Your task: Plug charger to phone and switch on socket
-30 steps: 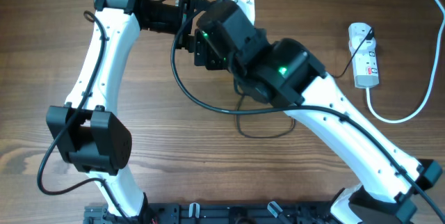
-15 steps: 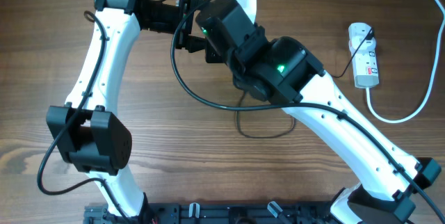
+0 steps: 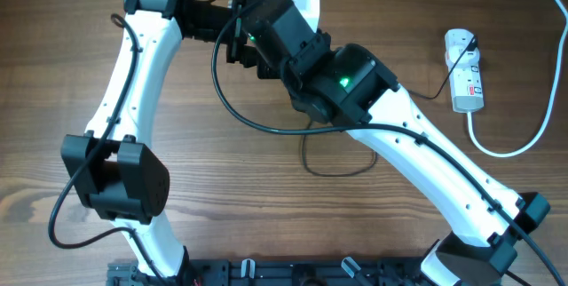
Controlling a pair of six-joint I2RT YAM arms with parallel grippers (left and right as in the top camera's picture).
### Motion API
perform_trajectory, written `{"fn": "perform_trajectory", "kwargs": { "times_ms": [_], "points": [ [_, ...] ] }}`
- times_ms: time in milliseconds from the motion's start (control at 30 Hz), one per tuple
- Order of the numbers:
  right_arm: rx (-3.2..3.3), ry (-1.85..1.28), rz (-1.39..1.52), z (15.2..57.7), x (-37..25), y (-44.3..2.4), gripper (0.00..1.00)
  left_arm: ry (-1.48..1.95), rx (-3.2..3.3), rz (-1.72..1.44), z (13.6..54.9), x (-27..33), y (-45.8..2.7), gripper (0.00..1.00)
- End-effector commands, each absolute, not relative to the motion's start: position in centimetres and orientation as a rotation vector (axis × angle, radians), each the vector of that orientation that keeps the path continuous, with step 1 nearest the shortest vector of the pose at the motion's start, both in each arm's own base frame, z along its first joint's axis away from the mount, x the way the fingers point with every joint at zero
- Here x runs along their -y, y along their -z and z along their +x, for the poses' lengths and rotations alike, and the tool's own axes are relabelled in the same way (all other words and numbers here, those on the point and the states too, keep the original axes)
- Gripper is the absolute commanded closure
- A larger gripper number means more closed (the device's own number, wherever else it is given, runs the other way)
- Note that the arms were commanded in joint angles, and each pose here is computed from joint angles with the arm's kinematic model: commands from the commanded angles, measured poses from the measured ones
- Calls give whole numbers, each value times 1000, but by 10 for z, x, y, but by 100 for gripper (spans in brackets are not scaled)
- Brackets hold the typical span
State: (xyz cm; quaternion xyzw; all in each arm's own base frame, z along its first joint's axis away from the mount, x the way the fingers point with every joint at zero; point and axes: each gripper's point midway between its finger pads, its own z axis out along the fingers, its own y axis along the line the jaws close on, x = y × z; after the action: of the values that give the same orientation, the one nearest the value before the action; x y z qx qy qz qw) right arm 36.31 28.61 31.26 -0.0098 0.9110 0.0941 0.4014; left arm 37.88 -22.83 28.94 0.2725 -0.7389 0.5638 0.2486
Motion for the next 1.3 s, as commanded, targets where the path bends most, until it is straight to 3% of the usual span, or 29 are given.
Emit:
{"fn": "perform_trajectory", "kwargs": {
  "times_ms": [0,367,1267],
  "points": [
    [-2280,-223,3,370,-281,-319,54,-1619,2011,652,373,230,-316,41],
    [-2278,-215,18,367,-269,-327,53,-1633,2038,645,376,230,-315,42],
    [-2249,-260,28,364,-269,-340,71,-1635,2063,645,379,230,-313,41]
  ]
}}
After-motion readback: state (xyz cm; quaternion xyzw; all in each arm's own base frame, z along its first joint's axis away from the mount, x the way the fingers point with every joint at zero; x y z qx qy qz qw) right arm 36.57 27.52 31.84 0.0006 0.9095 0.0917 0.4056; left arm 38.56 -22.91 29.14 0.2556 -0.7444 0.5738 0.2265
